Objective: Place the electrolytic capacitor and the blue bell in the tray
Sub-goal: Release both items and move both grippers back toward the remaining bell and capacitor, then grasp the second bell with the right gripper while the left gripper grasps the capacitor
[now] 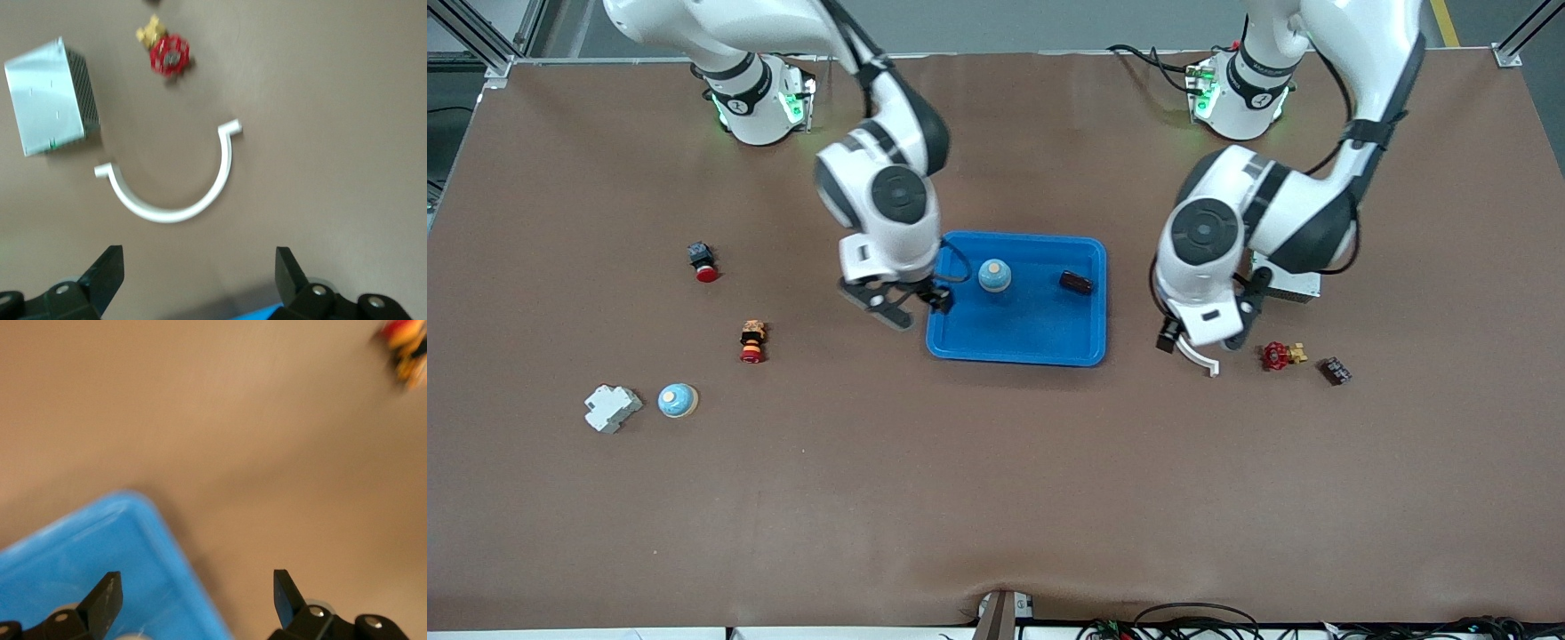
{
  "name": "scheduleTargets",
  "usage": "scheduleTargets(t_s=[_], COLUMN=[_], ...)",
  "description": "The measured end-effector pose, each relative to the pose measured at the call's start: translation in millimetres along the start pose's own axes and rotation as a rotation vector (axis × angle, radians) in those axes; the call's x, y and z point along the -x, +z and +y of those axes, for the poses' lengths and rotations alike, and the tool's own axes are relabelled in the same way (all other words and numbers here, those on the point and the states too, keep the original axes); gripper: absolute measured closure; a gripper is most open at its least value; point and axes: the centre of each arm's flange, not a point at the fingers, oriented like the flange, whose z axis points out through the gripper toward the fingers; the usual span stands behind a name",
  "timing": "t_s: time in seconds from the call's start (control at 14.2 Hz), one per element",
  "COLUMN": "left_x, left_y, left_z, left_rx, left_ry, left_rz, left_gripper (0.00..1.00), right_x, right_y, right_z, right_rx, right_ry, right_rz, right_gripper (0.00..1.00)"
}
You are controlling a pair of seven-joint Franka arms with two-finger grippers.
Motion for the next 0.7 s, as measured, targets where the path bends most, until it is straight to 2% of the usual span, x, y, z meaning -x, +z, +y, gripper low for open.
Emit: scheduleTargets(t_s=[0.28,0.7], left_x=[-73,-163], left_y=[11,53], left_z=[-13,-36], left_rx=[-0.016,-0.08], left_ry=[0.073,0.192], left_rz=[-0.016,0.027], left_gripper=[0.0,0.0], right_x=[-113,-226], right_y=[-4,-2], right_z=[78,189], right_rx=[-0.016,-0.043], right_ry=[-0.131,-0.306], right_rz=[-0.013,-0.006], right_gripper=[0.0,0.0])
